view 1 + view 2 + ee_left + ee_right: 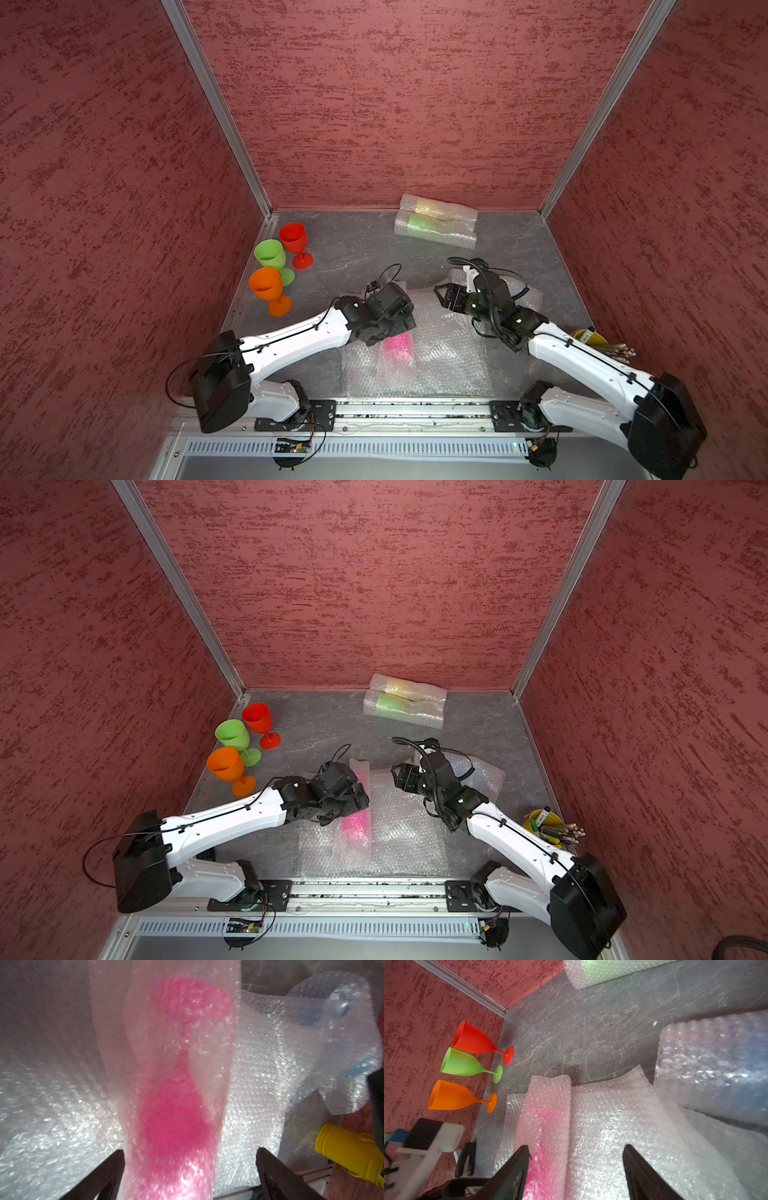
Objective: Unpack wine glasses from bubble wrap
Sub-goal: Place the bubble wrap at the center of the board, then unwrap the bubble wrap.
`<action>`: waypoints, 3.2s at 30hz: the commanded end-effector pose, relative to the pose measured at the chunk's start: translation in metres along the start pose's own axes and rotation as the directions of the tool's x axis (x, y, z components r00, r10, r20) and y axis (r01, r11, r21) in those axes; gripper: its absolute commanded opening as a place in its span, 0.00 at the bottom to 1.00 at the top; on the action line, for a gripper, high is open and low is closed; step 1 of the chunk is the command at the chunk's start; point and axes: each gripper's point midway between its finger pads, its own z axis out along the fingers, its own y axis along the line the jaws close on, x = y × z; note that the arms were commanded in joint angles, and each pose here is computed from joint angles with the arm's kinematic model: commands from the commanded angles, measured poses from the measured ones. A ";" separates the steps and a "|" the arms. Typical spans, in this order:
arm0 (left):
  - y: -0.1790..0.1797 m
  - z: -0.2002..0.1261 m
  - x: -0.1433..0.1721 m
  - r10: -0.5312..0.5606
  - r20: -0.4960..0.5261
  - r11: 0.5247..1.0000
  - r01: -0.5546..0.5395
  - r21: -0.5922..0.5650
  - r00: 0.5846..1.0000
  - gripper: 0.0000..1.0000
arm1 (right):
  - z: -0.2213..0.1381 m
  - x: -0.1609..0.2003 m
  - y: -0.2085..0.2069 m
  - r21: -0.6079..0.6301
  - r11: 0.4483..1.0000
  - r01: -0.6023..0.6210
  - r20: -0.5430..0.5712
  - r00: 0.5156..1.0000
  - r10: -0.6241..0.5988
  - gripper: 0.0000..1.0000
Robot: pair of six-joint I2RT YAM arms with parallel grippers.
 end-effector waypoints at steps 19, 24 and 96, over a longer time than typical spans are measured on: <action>0.087 -0.042 -0.024 -0.109 0.022 0.992 0.107 0.069 0.994 1.00 | 0.064 0.112 0.056 -0.040 0.981 0.191 -0.340 0.921 -0.193 0.83; 0.084 -0.021 -0.011 -0.125 -0.048 0.985 0.129 0.111 0.991 0.95 | 0.057 0.110 0.040 0.017 0.980 0.198 -0.318 0.930 -0.183 0.70; 0.031 0.019 0.023 0.181 -0.086 0.968 -0.163 0.189 0.980 0.00 | 0.025 0.098 0.050 -0.041 0.981 0.190 -0.289 0.938 -0.194 0.67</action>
